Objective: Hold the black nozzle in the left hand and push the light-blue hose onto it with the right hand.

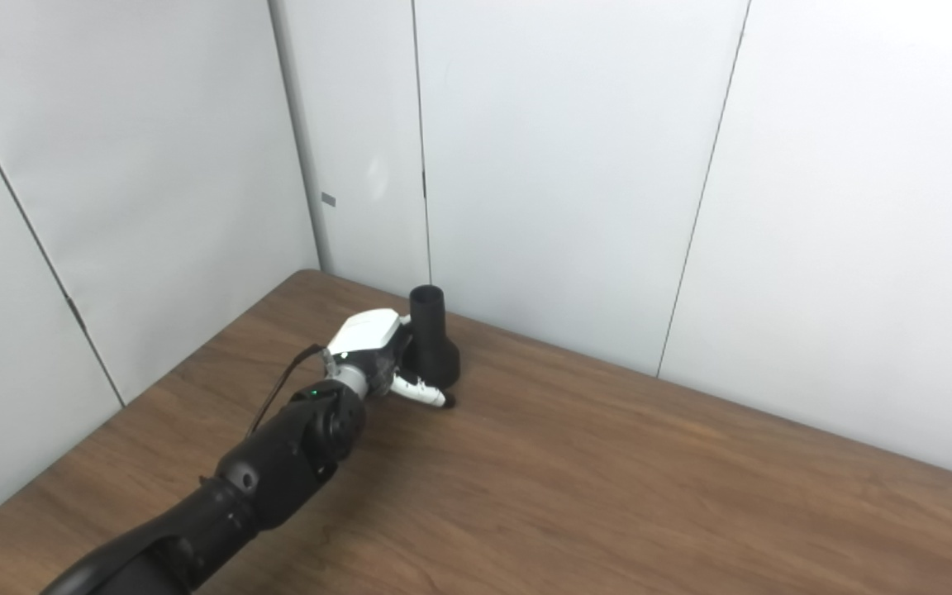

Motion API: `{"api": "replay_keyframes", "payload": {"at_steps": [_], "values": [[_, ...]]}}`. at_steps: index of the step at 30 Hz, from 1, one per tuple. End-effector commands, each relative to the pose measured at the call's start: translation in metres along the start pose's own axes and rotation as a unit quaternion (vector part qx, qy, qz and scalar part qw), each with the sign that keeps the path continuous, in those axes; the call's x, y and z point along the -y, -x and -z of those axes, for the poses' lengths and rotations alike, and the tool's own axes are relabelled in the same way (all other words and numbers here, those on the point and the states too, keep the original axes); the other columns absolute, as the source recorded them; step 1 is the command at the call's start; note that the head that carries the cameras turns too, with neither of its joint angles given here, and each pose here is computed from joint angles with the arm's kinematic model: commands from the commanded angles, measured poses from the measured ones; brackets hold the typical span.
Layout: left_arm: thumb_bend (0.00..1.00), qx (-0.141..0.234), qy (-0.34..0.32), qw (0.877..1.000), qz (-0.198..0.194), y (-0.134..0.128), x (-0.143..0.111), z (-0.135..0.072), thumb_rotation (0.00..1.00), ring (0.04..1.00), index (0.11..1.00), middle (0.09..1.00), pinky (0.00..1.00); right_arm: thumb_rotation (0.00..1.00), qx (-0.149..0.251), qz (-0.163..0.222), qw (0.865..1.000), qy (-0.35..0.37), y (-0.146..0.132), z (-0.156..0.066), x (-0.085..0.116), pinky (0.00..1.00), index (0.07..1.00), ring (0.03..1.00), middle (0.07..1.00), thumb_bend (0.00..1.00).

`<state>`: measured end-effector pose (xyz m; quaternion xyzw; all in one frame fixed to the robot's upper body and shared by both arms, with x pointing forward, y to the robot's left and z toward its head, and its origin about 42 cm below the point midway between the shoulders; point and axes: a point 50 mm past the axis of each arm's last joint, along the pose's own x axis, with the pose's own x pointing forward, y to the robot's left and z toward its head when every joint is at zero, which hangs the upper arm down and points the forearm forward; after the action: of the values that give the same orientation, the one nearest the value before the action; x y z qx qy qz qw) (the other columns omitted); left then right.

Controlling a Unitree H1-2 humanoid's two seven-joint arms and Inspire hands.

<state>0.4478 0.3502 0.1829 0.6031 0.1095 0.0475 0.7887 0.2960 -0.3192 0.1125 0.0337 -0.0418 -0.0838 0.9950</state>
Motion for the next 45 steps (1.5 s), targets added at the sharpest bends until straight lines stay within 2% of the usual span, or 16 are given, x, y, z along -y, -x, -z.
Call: {"api": "replay_keyframes", "payload": {"at_steps": [1,7,10,15,21,25,30,33,34,35,36,37,38,40,45], "values": [[1.00,-0.005,-0.018,0.998,0.065,0.007,0.030,0.008,0.29,0.894,0.873,0.904,0.95,0.17,0.000,-0.002,1.000,0.002,0.002,0.002,0.003,0.34,0.482,0.463,0.506,0.51],[1.00,-0.004,-0.054,0.996,0.067,0.008,0.032,0.007,0.31,0.882,0.850,0.888,0.95,0.17,-0.001,-0.002,1.000,-0.003,0.003,0.003,0.003,0.34,0.481,0.456,0.501,0.51],[1.00,-0.002,-0.075,0.995,0.062,0.008,0.033,0.006,0.30,0.864,0.807,0.872,0.93,0.17,-0.001,-0.002,1.000,-0.002,0.003,0.002,0.003,0.34,0.481,0.453,0.497,0.51],[1.00,-0.006,-0.090,0.994,0.059,0.009,0.035,0.006,0.32,0.837,0.802,0.847,0.92,0.17,-0.001,-0.003,1.000,0.000,0.004,0.002,0.002,0.33,0.481,0.452,0.499,0.51],[1.00,-0.010,-0.075,0.996,0.057,0.009,0.034,0.005,0.46,0.811,0.829,0.826,0.91,0.17,-0.004,0.000,1.000,0.003,0.004,0.001,0.003,0.33,0.481,0.450,0.497,0.51],[1.00,-0.009,-0.060,0.997,0.057,0.007,0.033,0.007,0.48,0.800,0.819,0.816,0.89,0.17,-0.003,-0.004,1.000,-0.003,0.004,0.000,0.002,0.33,0.481,0.452,0.498,0.51],[1.00,0.009,-0.070,0.997,0.031,0.008,0.034,0.006,0.38,0.697,0.746,0.723,0.81,0.17,-0.003,-0.006,1.000,-0.001,0.003,0.001,0.003,0.33,0.481,0.454,0.503,0.51],[0.97,0.024,-0.051,0.998,0.011,0.010,0.037,0.008,0.25,0.657,0.694,0.662,0.76,0.17,-0.004,-0.006,1.000,0.002,0.003,0.002,0.003,0.33,0.481,0.457,0.505,0.51],[0.92,0.030,-0.047,0.998,0.006,0.012,0.038,0.008,0.18,0.596,0.666,0.606,0.59,0.17,-0.003,-0.006,1.000,0.001,0.003,0.001,0.003,0.33,0.481,0.458,0.507,0.51],[0.88,0.035,-0.045,0.998,0.003,0.013,0.039,0.009,0.11,0.517,0.637,0.544,0.47,0.17,-0.003,-0.006,1.000,0.002,0.003,0.001,0.003,0.33,0.481,0.458,0.507,0.51],[0.85,0.040,-0.042,0.998,0.000,0.014,0.039,0.010,0.07,0.469,0.608,0.503,0.40,0.17,-0.002,-0.006,1.000,0.002,0.002,0.002,0.003,0.33,0.481,0.458,0.508,0.51],[0.66,0.045,-0.042,0.998,-0.002,0.016,0.039,0.009,0.03,0.439,0.559,0.457,0.36,0.17,-0.002,-0.006,1.000,0.002,0.002,0.002,0.003,0.33,0.481,0.459,0.509,0.51],[0.59,0.049,-0.042,0.998,-0.004,0.018,0.038,0.009,0.01,0.450,0.536,0.453,0.37,0.17,-0.001,-0.006,1.000,0.002,0.002,0.002,0.003,0.33,0.481,0.461,0.511,0.51],[0.54,0.054,-0.048,0.997,-0.004,0.018,0.039,0.011,0.00,0.494,0.498,0.480,0.43,0.17,-0.003,-0.004,1.000,0.001,0.003,0.001,0.002,0.33,0.481,0.463,0.513,0.51],[0.52,0.056,-0.060,0.997,-0.003,0.018,0.041,0.011,0.00,0.560,0.476,0.503,0.50,0.17,-0.003,-0.004,1.000,0.006,0.003,0.001,0.003,0.33,0.481,0.470,0.518,0.51]]}}
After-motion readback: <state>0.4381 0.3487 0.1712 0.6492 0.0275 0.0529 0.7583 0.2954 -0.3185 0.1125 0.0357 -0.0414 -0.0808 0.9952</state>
